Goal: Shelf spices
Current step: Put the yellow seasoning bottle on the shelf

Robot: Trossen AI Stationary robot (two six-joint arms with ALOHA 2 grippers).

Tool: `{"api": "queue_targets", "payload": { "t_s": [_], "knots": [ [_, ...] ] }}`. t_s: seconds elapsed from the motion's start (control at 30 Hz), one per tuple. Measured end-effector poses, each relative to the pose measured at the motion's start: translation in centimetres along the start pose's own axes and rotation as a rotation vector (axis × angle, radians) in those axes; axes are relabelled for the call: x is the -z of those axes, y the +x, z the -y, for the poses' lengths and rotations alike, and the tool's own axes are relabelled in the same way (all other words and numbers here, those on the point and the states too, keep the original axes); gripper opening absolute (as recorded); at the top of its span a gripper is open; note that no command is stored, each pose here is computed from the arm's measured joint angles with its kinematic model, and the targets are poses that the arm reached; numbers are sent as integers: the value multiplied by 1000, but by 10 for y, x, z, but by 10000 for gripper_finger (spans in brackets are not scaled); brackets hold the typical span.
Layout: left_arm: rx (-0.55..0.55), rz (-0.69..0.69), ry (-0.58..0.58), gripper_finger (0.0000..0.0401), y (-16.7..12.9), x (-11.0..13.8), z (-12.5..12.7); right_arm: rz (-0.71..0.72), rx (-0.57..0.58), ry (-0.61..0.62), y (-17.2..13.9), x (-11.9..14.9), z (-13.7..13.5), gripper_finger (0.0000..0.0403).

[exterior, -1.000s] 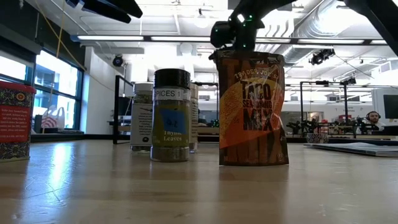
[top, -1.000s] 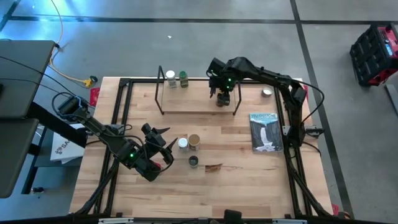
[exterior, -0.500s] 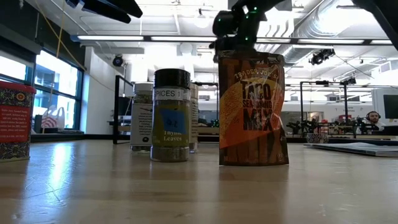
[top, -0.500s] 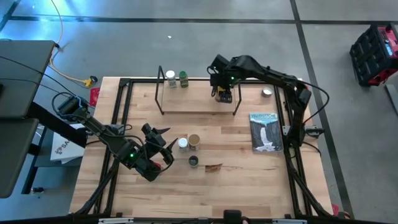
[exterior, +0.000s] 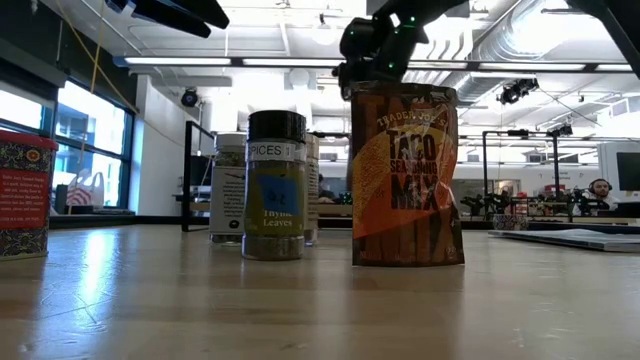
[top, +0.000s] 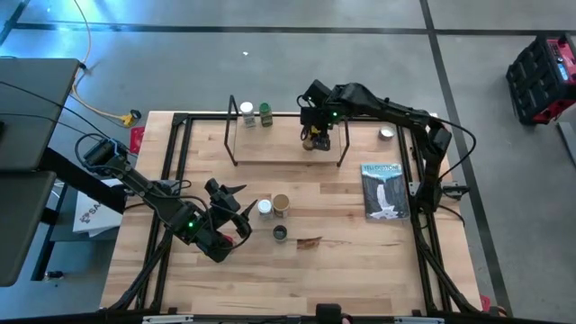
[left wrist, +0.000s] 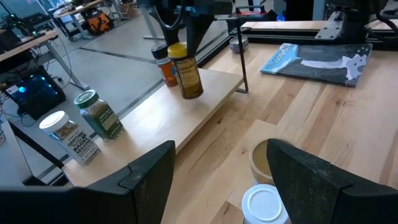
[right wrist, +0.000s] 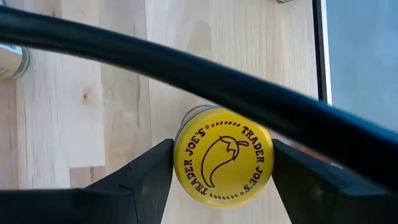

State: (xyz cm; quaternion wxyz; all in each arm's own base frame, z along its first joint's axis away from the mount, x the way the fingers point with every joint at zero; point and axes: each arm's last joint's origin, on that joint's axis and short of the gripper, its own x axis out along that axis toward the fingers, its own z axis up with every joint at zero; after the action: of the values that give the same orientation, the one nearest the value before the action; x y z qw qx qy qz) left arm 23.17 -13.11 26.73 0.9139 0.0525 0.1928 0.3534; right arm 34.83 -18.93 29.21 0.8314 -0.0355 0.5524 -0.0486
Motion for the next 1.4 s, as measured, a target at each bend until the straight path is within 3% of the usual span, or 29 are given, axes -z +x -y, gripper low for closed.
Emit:
{"api": "queue_targets", "payload": {
  "t_s": [0.2,0.3,0.5,0.7,0.9,1.13,1.27,1.4],
  "knots": [
    [-1,0,0,248,0,0,0,-5,-8,108,1,0,-3,250],
    [-1,0,0,248,0,0,0,-48,-49,97,-1,-1,-19,248],
    [-1,0,-1,248,0,0,0,-119,-231,20,-2,-8,-70,237],
    [21,-22,-4,248,0,1,1,-144,-264,-103,10,-9,-130,235],
    [26,-25,-18,248,0,1,2,-153,-262,-151,42,13,-170,234],
    [29,-15,-18,248,0,-1,3,-152,-239,-88,44,21,-175,235],
    [23,-9,-13,248,1,-1,3,-135,-311,-156,42,19,-173,247],
    [26,-12,-14,248,1,-1,3,-105,-300,-172,34,9,-172,253]
  ]
}}
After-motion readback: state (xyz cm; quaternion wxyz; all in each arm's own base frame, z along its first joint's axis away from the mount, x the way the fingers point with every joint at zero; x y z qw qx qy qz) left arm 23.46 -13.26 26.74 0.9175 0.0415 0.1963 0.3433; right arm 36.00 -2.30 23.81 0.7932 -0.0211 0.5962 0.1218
